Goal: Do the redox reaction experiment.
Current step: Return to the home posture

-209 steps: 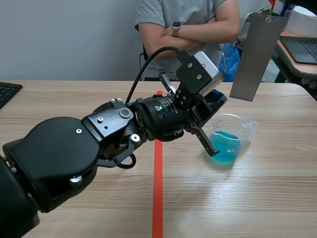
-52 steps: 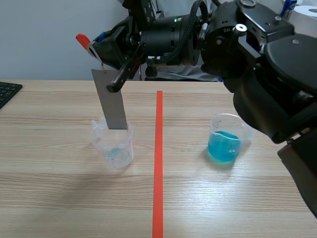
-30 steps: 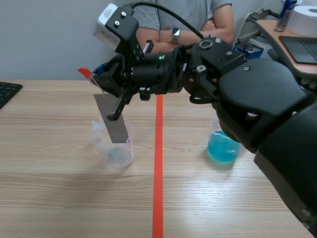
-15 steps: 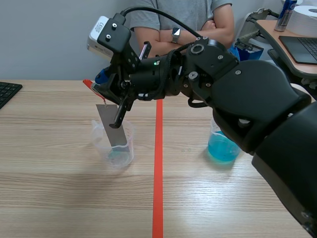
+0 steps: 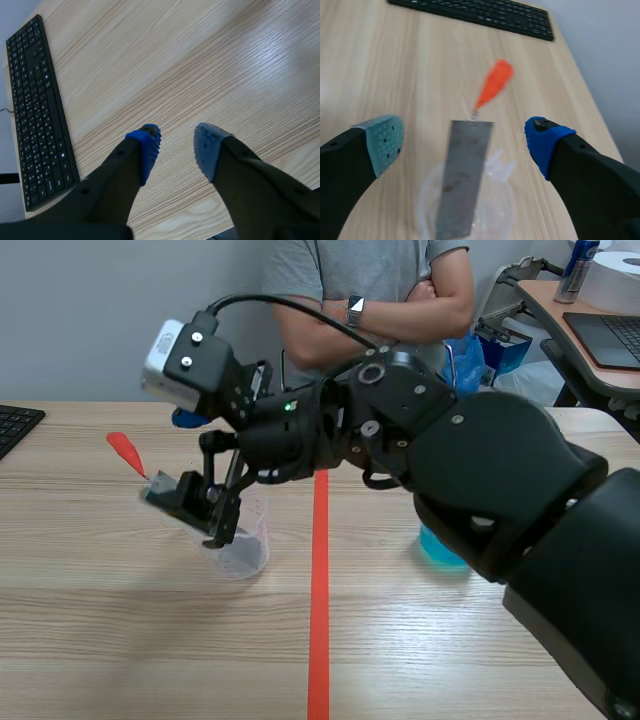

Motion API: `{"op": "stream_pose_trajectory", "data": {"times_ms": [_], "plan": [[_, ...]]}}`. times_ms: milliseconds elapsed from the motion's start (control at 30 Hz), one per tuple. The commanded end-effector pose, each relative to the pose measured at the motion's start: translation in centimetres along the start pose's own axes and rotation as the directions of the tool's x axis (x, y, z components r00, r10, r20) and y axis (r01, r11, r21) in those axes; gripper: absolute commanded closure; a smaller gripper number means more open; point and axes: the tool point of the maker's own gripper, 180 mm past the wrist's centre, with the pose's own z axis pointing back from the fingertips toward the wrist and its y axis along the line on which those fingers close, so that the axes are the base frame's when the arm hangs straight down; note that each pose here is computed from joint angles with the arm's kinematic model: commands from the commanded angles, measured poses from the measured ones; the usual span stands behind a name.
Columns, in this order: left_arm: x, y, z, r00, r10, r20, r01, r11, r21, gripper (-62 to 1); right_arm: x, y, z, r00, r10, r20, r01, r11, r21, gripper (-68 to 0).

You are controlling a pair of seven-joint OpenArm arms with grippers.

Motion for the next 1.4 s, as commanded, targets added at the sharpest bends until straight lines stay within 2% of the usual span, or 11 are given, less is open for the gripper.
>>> {"op": "stream_pose_trajectory", "data": {"times_ms": [0, 67, 167, 233, 367, 567, 700, 1000, 1167, 1300, 1367], "plan": [[0.9, 0.4, 0.0, 1.0, -0.009, 0.029, 0.009, 1.0, 0.01, -26.8, 1.6, 0.1, -0.3, 0.999, 0.012, 0.045, -0.013, 1.0, 0.015, -53.0], [0.9, 0.4, 0.0, 1.0, -0.009, 0.029, 0.009, 1.0, 0.01, -30.0, 1.8, 0.8, -0.6, 0.998, -0.006, 0.059, 0.004, 0.999, 0.033, -57.5], [0.9, 0.4, 0.0, 1.0, -0.01, 0.029, 0.009, 1.0, 0.01, -37.5, 2.7, 1.4, -0.5, 0.989, -0.071, 0.129, 0.067, 0.997, 0.039, -67.9], [0.9, 0.4, 0.0, 1.0, -0.009, 0.029, 0.009, 1.0, 0.01, -45.7, 3.4, 1.8, -0.1, 0.973, -0.129, 0.193, 0.122, 0.992, 0.044, -67.9], [0.9, 0.5, 0.0, 1.0, -0.01, 0.029, 0.01, 1.0, 0.013, -62.3, 3.7, 0.9, 1.3, 0.955, -0.166, 0.246, 0.179, 0.983, -0.031, -67.9], [0.9, 0.5, 0.0, 1.0, -0.01, 0.03, 0.01, 1.0, 0.013, -62.3, 2.3, -0.3, 5.2, 0.964, -0.149, 0.222, 0.192, 0.964, -0.183, -67.9], [0.9, 0.5, 0.0, 1.0, -0.01, 0.029, 0.01, 1.0, 0.013, -62.3, 1.2, -0.8, 8.6, 0.959, -0.186, 0.212, 0.238, 0.938, -0.253, -67.9], [0.8, 0.5, 0.0, 1.0, -0.01, 0.028, 0.01, 1.0, 0.012, -62.3, -1.0, -0.1, 16.3, 0.918, -0.335, 0.213, 0.391, 0.855, -0.341, -67.9], [0.9, 0.4, 0.0, 1.0, -0.008, 0.029, 0.008, 1.0, 0.009, -62.3, -1.8, 0.9, 20.1, 0.904, -0.387, 0.183, 0.428, 0.824, -0.371, -67.9], [0.9, 0.4, 0.0, 1.0, -0.009, 0.03, 0.008, 1.0, 0.009, -62.3, -2.1, 1.3, 23.1, 0.885, -0.431, 0.175, 0.464, 0.786, -0.409, -67.9], [1.0, 0.4, 0.0, 0.999, -0.009, 0.034, 0.009, 1.0, 0.009, -62.3, -2.1, 1.2, 24.5, 0.883, -0.436, 0.171, 0.465, 0.77, -0.437, -67.9]]}}
